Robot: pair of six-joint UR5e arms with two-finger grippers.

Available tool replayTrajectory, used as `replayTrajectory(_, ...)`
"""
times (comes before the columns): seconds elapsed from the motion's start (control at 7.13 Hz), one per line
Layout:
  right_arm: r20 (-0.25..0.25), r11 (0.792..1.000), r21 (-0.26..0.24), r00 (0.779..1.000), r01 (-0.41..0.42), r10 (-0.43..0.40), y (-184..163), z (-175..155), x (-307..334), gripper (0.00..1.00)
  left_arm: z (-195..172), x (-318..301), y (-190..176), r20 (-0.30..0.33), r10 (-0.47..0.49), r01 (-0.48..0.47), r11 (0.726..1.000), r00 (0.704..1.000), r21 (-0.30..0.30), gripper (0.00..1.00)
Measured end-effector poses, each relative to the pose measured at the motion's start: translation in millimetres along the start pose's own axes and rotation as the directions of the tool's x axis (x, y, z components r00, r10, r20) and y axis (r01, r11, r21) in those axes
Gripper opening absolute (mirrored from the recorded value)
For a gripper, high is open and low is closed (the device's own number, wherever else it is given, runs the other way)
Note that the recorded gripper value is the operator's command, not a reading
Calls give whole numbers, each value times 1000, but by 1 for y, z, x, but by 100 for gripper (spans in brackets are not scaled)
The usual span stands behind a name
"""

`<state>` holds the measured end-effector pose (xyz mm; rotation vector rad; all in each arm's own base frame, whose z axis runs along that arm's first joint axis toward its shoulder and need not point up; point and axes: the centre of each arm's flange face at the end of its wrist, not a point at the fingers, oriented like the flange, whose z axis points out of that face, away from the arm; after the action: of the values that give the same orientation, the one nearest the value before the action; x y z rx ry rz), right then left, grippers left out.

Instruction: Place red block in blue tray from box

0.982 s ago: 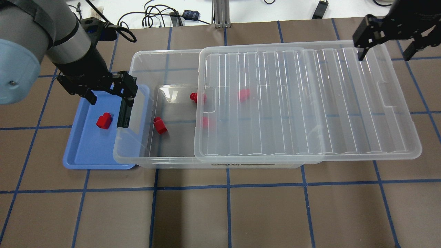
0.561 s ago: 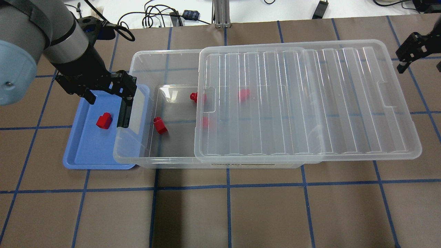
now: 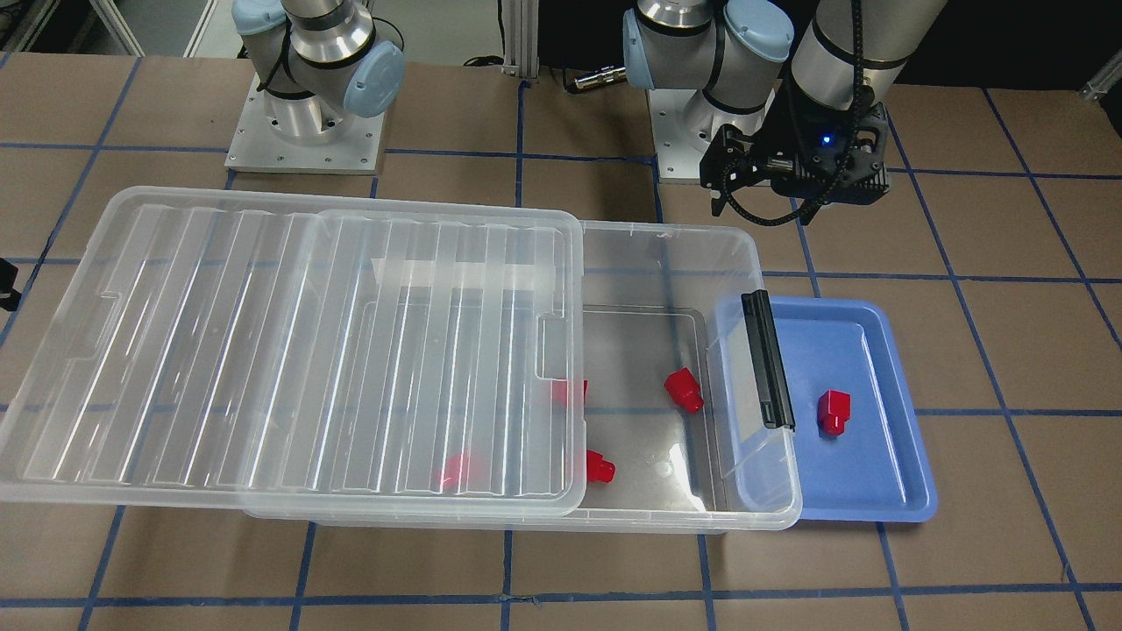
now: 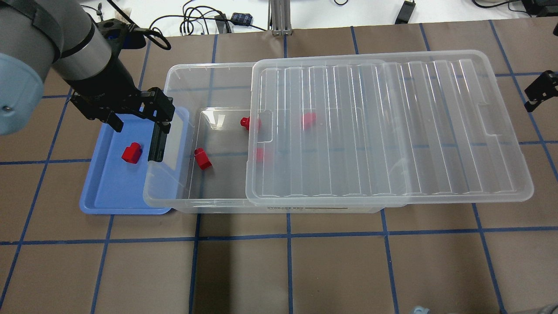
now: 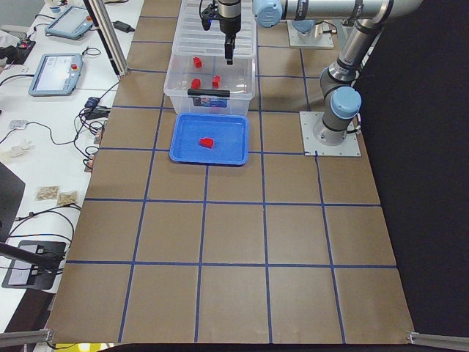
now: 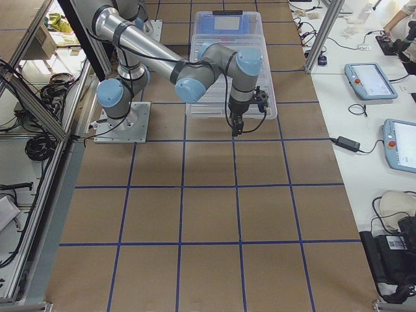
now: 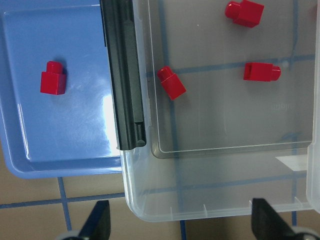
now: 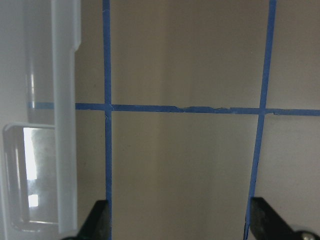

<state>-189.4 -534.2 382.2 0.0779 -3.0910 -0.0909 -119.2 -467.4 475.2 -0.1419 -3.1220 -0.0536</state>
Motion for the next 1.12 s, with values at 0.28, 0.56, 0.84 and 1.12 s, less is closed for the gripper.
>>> replayTrajectory(0.28,14,1000,-19,1000,4,-4,6,22,-2,100,0,-1,-1,-1,5,-5,1000,1000,0,100)
replayTrajectory(0.56,15,1000,-20,1000,-8,8,8,29,-4,100,1,-2,-1,5,6,-6,1000,1000,0,100)
replayTrajectory(0.84,27,999,-25,999,-39,40,11,33,-11,100,1,-4,-2,6,2,-2,1000,1000,-2,100)
replayTrajectory(1.12,37,998,-30,998,-54,55,12,37,-18,100,-1,-21,-1,4,-38,38,999,999,-6,100)
